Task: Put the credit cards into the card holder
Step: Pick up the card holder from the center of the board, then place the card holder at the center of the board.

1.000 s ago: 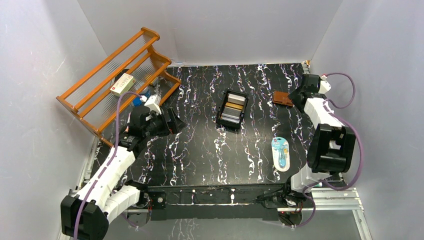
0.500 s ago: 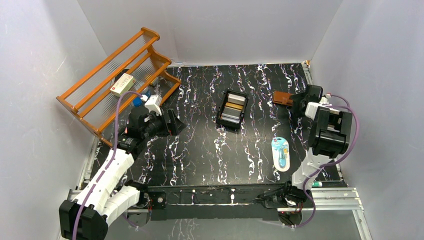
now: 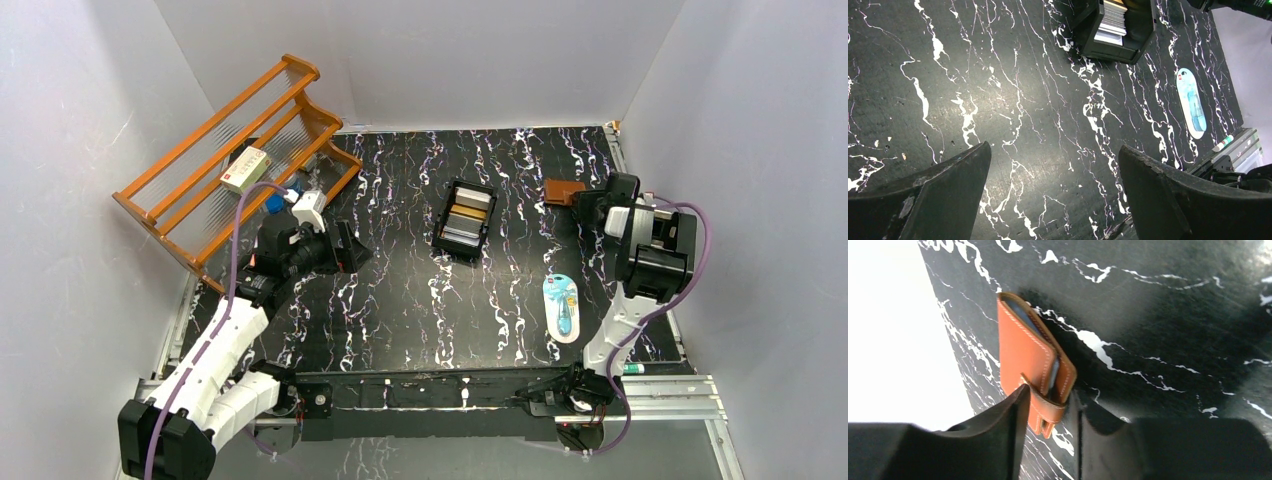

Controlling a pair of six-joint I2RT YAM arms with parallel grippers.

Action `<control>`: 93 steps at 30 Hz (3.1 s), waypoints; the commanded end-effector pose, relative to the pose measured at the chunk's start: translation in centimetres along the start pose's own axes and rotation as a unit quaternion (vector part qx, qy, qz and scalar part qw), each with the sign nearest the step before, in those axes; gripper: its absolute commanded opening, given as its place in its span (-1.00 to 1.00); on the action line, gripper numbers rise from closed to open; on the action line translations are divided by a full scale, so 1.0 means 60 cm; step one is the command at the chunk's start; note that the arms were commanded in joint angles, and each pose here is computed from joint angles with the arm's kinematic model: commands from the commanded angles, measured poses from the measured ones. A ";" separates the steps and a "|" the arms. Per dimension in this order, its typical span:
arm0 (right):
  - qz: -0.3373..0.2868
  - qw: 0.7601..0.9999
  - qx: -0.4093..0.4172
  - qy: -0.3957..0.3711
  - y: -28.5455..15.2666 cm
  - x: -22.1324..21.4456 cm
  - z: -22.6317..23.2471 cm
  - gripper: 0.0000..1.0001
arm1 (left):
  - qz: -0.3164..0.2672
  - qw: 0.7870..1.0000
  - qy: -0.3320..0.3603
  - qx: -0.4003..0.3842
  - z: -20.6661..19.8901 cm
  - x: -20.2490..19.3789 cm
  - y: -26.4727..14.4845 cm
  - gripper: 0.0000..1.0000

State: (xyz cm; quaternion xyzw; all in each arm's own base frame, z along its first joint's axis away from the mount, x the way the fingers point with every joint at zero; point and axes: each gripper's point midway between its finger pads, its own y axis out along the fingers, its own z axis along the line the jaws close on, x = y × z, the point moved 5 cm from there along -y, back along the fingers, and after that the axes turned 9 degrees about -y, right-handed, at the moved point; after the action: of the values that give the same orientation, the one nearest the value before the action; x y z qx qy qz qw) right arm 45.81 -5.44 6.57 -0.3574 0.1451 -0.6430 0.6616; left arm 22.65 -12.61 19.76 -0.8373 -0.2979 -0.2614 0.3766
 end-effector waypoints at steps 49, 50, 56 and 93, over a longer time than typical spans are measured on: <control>0.100 0.748 -0.047 -0.654 -0.490 -0.308 0.023 -1.00 | 0.003 0.998 0.021 0.052 0.007 0.015 -0.020 0.69; 0.093 0.740 -0.056 -0.664 -0.491 -0.314 0.021 -1.00 | -0.001 0.998 0.022 0.059 0.009 0.016 -0.023 0.69; 0.075 0.692 -0.083 -0.714 -0.496 -0.373 0.017 -1.00 | -0.064 0.991 0.025 0.116 0.025 0.038 -0.054 0.67; 0.270 0.787 0.019 -0.555 -0.445 -0.603 -0.061 -0.23 | -0.114 0.980 0.009 0.162 0.036 0.050 -0.089 0.64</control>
State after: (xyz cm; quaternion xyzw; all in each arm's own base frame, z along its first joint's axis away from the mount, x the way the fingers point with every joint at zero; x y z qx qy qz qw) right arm 18.62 30.41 12.08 -0.5789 -0.2304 -0.0699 0.7790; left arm 21.45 -7.02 21.74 -0.7243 -0.4197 -0.2385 0.4922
